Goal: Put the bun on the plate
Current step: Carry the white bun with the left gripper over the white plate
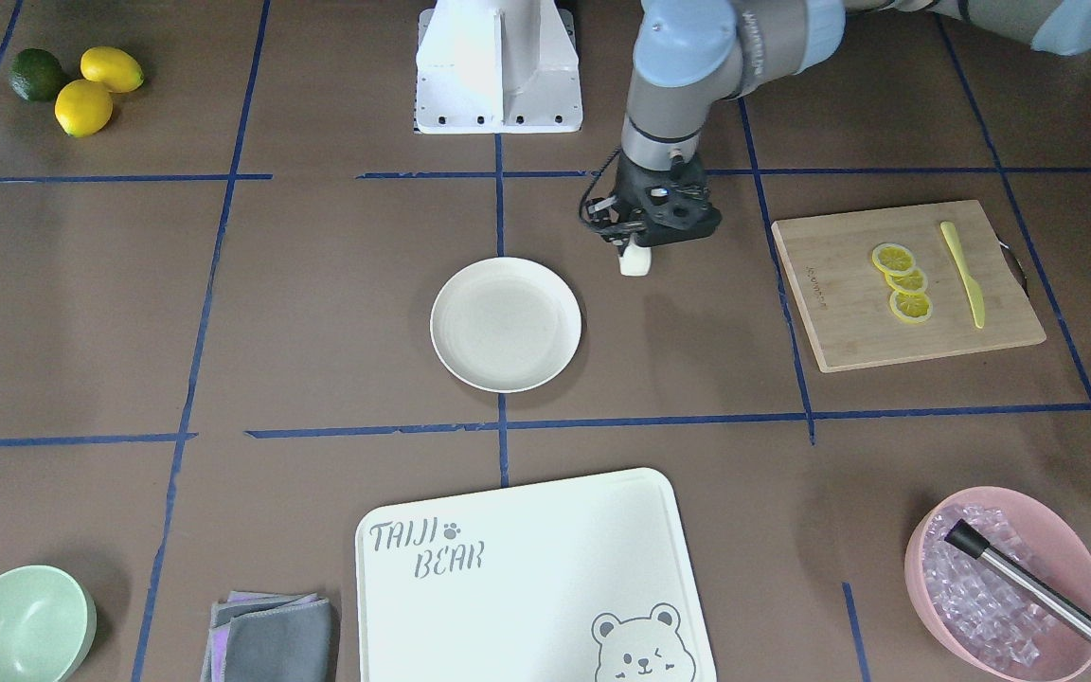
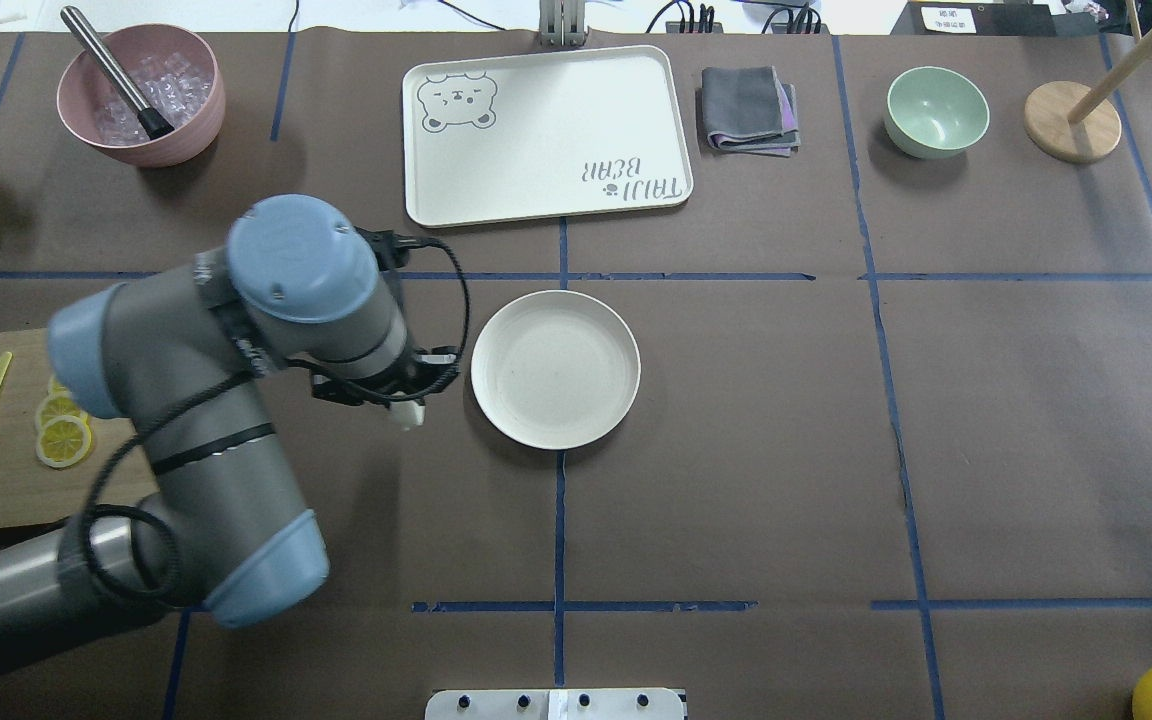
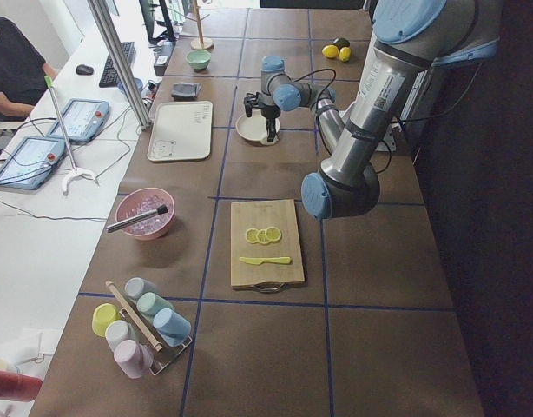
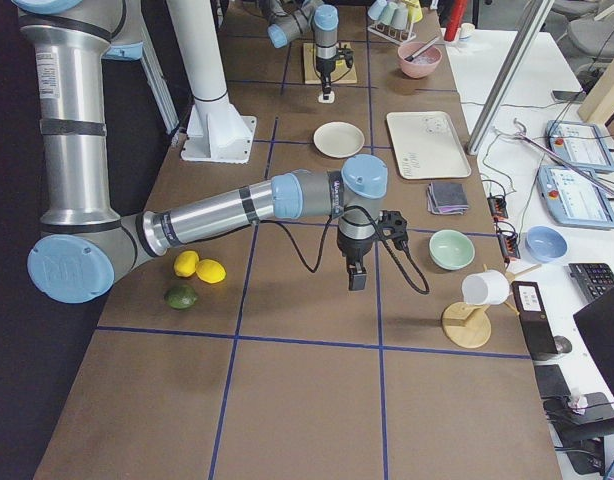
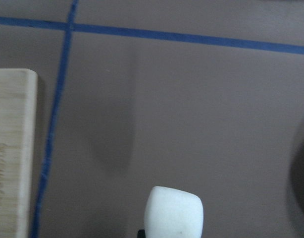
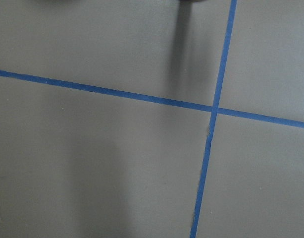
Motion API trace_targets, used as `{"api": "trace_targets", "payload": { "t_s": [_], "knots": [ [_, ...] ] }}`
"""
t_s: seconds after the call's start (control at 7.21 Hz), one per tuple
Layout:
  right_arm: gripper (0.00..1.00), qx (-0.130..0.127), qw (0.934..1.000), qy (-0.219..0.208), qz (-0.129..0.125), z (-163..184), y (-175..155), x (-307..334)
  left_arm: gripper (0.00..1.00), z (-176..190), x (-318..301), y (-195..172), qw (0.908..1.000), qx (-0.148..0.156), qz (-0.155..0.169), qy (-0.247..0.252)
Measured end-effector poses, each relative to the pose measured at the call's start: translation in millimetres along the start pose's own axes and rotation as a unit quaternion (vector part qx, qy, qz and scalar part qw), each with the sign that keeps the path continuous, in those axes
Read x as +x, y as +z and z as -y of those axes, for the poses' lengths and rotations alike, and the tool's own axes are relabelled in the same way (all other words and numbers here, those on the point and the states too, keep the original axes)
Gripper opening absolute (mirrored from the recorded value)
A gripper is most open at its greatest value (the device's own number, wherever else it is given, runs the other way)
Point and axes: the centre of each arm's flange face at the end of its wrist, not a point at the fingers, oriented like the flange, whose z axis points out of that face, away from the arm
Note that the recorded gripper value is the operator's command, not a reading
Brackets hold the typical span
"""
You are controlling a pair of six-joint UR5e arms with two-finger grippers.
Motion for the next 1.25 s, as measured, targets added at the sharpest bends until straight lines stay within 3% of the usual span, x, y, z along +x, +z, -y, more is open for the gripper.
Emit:
{"api": "trace_targets", "payload": {
  "t_s": [0.42,1.11,1.25],
  "knots": [
    [1.00,-0.004,1.0000,0.007,0.006,-13.7,3.4,15.6,0.36,-9.8,116.2,26.4,0.9998,0.006,-0.017,-0.007],
    [1.00,-0.002,0.9999,0.008,0.007,-24.8,1.1,29.7,0.36,8.7,134.6,57.7,0.9990,0.037,-0.024,-0.002],
    [1.00,-0.002,0.9999,0.008,0.007,-24.9,1.0,29.8,0.40,12.0,134.4,64.4,0.9988,0.042,-0.025,-0.002]
  ]
}}
